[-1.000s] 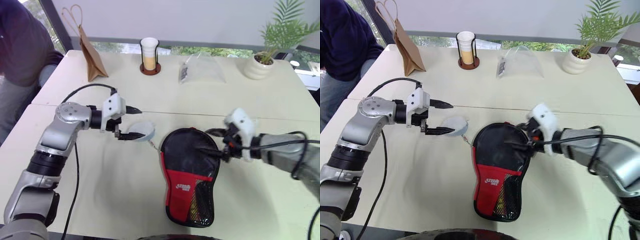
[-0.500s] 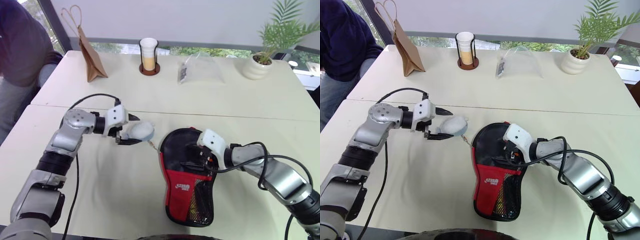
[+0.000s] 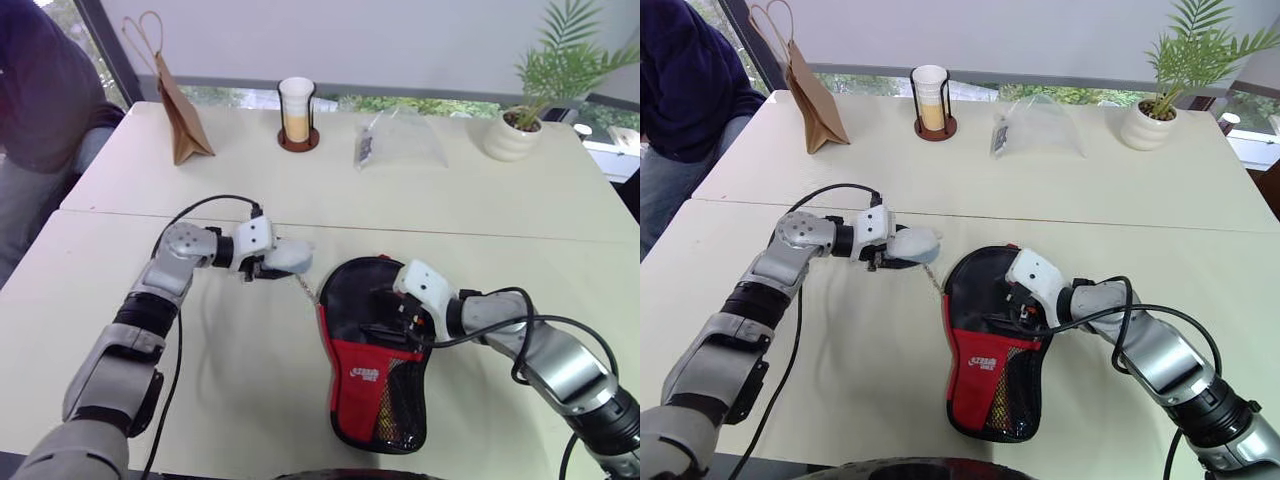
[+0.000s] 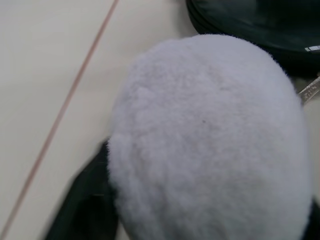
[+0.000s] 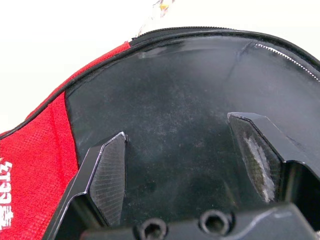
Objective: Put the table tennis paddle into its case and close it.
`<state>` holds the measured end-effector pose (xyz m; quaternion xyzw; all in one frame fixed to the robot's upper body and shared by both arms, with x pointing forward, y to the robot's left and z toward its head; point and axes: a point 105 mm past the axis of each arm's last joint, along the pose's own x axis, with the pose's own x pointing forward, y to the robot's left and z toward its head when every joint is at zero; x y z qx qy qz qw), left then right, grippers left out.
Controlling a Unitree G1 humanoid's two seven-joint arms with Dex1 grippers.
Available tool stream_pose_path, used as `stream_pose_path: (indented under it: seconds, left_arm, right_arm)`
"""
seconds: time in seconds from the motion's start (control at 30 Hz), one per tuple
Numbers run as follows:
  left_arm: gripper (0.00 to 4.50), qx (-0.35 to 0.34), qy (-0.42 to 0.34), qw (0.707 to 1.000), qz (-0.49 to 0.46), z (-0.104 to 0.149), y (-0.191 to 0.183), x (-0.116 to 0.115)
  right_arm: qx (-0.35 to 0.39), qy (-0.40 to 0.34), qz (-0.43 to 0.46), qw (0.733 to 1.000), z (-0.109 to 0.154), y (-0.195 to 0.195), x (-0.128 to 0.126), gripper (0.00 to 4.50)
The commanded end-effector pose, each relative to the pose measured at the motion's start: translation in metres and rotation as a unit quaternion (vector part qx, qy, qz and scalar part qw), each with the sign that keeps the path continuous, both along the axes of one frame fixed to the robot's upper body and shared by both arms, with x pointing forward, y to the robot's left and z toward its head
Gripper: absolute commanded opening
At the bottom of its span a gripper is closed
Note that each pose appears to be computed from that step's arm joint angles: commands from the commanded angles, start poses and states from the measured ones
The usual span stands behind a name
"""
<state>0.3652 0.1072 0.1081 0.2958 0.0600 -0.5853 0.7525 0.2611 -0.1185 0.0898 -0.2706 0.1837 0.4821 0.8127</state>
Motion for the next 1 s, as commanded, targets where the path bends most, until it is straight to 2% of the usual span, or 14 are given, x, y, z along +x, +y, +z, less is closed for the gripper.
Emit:
stream_pose_path:
  seconds: [0.03, 0.1, 0.3, 0.43, 0.57, 0.7, 0.87, 1.0]
  left_arm:
    - [0.63, -0.031, -0.025, 0.999, 0.014, 0.026, -0.010, 0.020]
    - [0.05, -0.031, -0.032, 0.999, 0.016, 0.031, -0.019, 0.030]
    - [0.00, -0.044, -0.063, 0.995, 0.056, 0.049, -0.075, 0.059]
    - [0.00, -0.074, -0.090, 0.991, 0.063, 0.068, -0.124, 0.061]
    - [0.00, -0.132, -0.078, 0.987, 0.046, 0.085, -0.168, 0.049]
    - [0.00, -0.175, -0.034, 0.984, 0.020, 0.088, -0.202, 0.032]
    - [0.00, -0.187, 0.037, 0.981, -0.034, 0.072, -0.234, 0.003]
    - [0.00, -0.181, 0.088, 0.976, -0.081, 0.059, -0.240, -0.013]
  right_arm:
    - [-0.038, 0.048, -0.027, 0.998, -0.027, -0.011, -0.006, 3.62]
    - [-0.043, 0.057, -0.032, 0.997, -0.030, -0.012, -0.007, 3.62]
    - [-0.059, 0.102, -0.052, 0.992, -0.045, -0.015, -0.012, 3.62]
    - [-0.059, 0.113, -0.054, 0.990, -0.051, -0.010, -0.013, 3.62]
    - [-0.052, 0.112, -0.048, 0.991, -0.051, -0.001, -0.013, 3.62]
    - [-0.049, 0.112, -0.041, 0.992, -0.051, 0.007, -0.015, 3.62]
    - [-0.044, 0.115, -0.037, 0.992, -0.052, 0.014, -0.020, 3.62]
    - [-0.049, 0.115, -0.042, 0.991, -0.052, 0.011, -0.021, 3.62]
